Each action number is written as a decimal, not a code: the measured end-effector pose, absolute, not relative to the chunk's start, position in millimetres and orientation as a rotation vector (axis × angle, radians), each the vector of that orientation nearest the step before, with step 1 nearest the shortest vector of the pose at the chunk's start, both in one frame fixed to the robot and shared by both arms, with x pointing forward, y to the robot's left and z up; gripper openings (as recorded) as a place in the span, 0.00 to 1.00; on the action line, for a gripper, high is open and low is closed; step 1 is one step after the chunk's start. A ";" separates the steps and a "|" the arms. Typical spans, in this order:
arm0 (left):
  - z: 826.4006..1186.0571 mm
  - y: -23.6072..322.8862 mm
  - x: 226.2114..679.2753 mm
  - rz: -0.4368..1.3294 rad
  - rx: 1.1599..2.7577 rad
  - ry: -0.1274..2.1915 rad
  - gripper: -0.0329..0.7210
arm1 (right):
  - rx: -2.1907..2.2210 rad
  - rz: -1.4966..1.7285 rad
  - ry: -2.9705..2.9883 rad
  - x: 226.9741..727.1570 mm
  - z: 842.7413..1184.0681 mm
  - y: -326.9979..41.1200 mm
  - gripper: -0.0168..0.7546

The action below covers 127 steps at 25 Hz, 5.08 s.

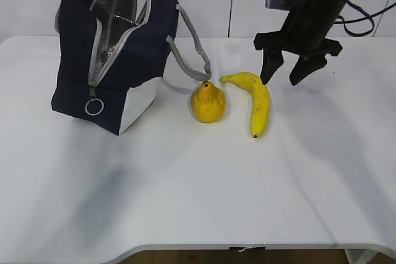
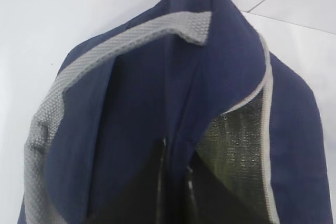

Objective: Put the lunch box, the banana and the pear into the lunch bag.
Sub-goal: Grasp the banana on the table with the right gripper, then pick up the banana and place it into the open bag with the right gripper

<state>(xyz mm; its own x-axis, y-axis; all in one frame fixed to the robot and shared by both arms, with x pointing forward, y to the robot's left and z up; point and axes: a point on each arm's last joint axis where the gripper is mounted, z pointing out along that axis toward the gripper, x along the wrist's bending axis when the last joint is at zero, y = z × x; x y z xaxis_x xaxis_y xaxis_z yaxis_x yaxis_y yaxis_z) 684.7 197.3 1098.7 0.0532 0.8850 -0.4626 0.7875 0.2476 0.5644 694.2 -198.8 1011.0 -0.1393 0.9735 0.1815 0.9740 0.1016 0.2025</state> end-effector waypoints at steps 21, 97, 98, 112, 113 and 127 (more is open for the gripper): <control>1098.8 197.3 684.9 0.159 1.547 1.738 0.05 | -2.128 -0.500 -2.306 717.3 969.0 -179.6 0.69; 1100.5 193.4 684.2 0.094 1.503 1.736 0.05 | -1.580 -1.381 -1.967 715.2 1110.7 -85.0 0.43; 1100.5 193.4 684.2 0.094 1.503 1.736 0.05 | -1.562 -1.387 -1.970 713.6 1108.9 -77.0 0.43; 1098.5 192.6 684.6 0.078 1.503 1.742 0.05 | -1.622 -1.394 -1.986 731.6 1046.3 -37.3 0.47; 1098.6 192.4 684.6 0.076 1.501 1.742 0.05 | -1.635 -1.362 -2.031 731.8 1042.5 -39.1 0.48; 1098.5 191.4 684.2 0.071 1.503 1.741 0.05 | -1.550 -1.357 -2.322 722.2 1073.6 -50.8 0.77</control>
